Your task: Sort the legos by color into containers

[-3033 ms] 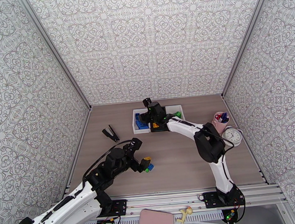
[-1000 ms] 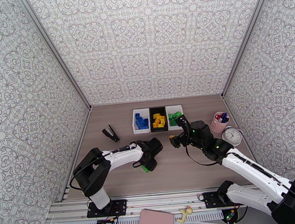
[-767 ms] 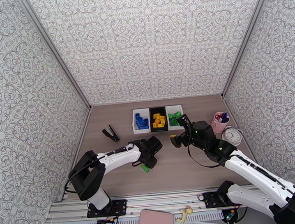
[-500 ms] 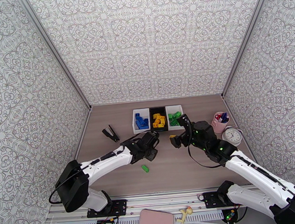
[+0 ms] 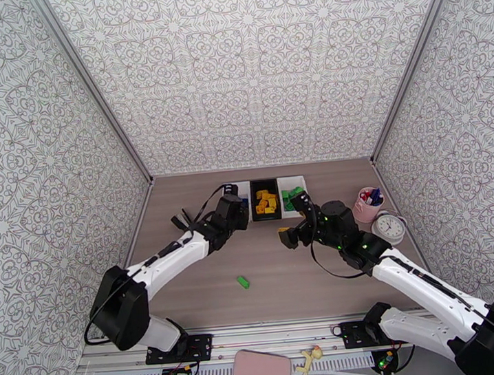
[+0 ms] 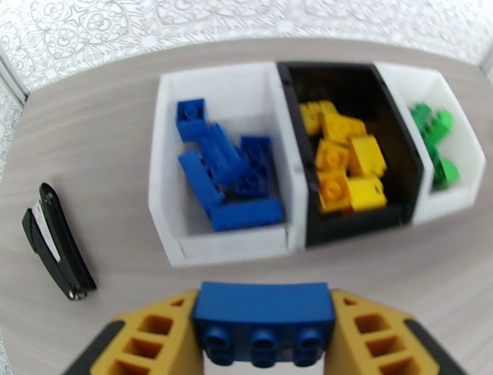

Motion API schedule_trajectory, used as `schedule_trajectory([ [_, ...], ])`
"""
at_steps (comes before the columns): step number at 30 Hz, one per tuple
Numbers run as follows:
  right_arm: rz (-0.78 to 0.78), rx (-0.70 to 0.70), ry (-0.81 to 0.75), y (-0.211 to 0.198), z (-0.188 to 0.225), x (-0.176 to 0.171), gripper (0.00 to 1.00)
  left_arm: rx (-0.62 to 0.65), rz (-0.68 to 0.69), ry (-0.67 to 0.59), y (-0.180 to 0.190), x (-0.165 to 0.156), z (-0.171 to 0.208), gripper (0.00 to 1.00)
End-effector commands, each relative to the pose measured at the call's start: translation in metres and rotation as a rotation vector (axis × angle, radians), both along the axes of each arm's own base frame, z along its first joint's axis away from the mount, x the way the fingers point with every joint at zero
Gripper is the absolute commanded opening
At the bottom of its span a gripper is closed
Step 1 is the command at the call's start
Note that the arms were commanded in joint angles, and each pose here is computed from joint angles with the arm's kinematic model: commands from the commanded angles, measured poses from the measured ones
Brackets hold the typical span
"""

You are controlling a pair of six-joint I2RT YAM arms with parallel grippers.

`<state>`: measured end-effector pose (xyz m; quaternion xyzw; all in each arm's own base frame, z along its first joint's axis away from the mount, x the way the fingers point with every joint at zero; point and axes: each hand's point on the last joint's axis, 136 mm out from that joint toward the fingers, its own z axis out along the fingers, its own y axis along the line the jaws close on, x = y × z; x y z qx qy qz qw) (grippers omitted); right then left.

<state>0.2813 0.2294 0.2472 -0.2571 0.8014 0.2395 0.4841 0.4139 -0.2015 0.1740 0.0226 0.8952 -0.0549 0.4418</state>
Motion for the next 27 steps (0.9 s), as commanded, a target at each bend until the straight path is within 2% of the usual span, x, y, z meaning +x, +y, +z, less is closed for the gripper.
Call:
schedule_trajectory([
  [1, 0.019, 0.04, 0.004, 0.006, 0.002, 0.0, 1.0, -0.027, 0.024, -0.032, -0.001, 0.035, 0.008, 0.36],
  [8, 0.008, 0.039, 0.014, 0.004, -0.003, 0.001, 1.0, -0.04, 0.027, 0.002, -0.005, 0.093, -0.008, 0.36],
  [15, -0.004, 0.029, 0.016, 0.001, -0.005, 0.0, 0.99, -0.079, 0.017, 0.059, -0.017, 0.131, -0.033, 0.39],
  [21, -0.017, -0.012, 0.033, -0.003, -0.011, 0.001, 1.0, -0.102, 0.018, 0.069, -0.017, 0.141, -0.033, 0.54],
  [27, 0.005, -0.053, 0.049, 0.006, -0.017, -0.001, 1.0, -0.124, 0.033, 0.037, -0.007, 0.129, -0.009, 0.74],
])
